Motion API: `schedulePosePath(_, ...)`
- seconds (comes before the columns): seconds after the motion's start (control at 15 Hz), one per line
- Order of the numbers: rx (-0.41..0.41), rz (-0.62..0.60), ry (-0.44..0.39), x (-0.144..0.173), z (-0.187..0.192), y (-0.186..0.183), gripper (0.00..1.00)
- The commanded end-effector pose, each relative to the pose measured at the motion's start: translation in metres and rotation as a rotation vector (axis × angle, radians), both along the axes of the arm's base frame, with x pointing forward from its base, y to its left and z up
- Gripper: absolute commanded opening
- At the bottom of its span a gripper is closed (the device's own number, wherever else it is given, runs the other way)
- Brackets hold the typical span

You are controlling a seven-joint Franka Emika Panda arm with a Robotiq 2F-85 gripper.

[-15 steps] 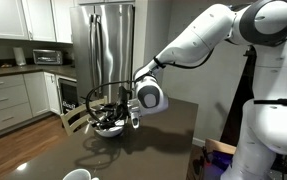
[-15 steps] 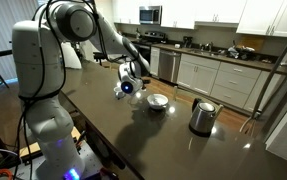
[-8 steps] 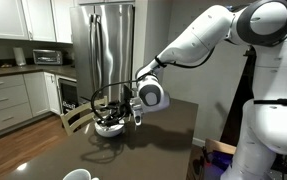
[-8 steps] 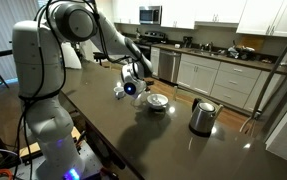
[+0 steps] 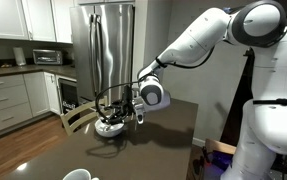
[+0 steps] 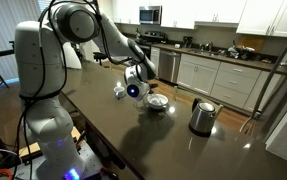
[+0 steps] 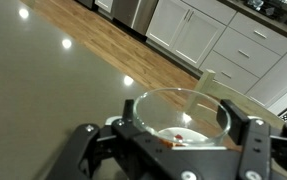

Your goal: Pour the contents of the glass cup into the bowl

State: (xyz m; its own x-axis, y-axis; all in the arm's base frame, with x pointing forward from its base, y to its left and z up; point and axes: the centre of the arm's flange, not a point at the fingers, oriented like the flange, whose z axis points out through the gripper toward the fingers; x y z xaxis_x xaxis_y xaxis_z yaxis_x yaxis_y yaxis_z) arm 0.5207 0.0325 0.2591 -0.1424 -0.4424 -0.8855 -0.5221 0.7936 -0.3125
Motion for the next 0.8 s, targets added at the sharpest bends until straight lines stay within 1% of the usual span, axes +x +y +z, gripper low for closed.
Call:
schedulePosePath(0.0, -0.072, 0.015, -0.025, 0.012, 0.000, -0.009, 0.59)
schedulePosePath(0.4, -0.183, 0.044, -0.055, 0.020, -0.002, -0.013, 0.59)
schedulePosePath(0.53, -0.200, 0.045, -0.053, 0.021, -0.003, -0.015, 0.59)
schedulePosePath(0.73, -0.200, 0.039, -0.049, 0.022, -0.005, -0.021, 0.59)
